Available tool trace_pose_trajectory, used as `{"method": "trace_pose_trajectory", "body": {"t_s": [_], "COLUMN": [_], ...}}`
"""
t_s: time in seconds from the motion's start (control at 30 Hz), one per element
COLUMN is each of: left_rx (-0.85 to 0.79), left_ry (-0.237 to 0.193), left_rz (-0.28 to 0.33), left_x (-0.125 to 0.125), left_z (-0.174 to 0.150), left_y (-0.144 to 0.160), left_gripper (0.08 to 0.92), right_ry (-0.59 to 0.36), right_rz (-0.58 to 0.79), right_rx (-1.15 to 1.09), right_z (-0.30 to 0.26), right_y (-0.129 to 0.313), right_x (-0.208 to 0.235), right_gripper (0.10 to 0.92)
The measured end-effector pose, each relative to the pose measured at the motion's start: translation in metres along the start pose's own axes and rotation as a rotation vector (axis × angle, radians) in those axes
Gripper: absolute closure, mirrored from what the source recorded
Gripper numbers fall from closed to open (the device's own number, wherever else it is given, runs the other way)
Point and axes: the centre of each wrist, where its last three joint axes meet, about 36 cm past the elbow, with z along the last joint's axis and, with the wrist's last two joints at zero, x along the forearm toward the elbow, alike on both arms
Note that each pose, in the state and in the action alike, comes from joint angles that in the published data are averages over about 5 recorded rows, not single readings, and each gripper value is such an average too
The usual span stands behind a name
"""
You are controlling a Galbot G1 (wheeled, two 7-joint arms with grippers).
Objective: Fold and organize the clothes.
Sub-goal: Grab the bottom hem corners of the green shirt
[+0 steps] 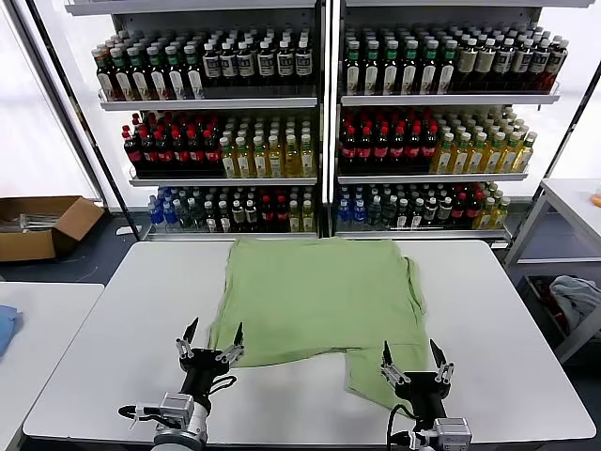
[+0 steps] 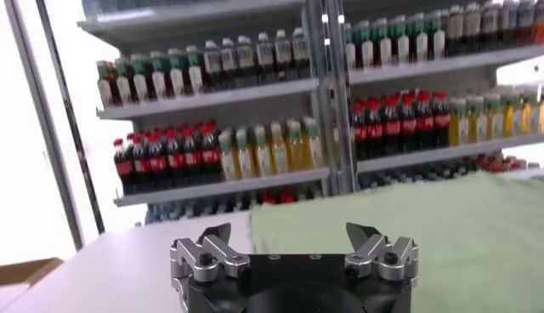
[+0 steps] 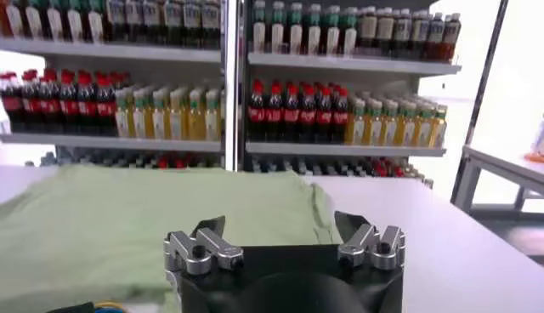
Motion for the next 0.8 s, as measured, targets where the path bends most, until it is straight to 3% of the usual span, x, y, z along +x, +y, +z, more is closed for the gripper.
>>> {"method": "trace_pose_trajectory", "body": {"t_s": [0.53, 0.8], "left_rx": [-0.037, -0.036], "left_ry": [0.144, 0.192], "left_rz": [0.036, 0.038], "left_x": [0.004, 0.000], "left_z": [0.009, 0.014], "left_y": [0.016, 0.027], "left_gripper": [0.177, 0.177], "right_ry": [0.104, 0.140], "right_rz": [0.025, 0.036], "right_rx": [0.018, 0.012], "right_z": [0.011, 0.018], "right_y": [0.004, 0.007], "right_x": [0.017, 0.022], "right_gripper": [0.200, 0.200]}}
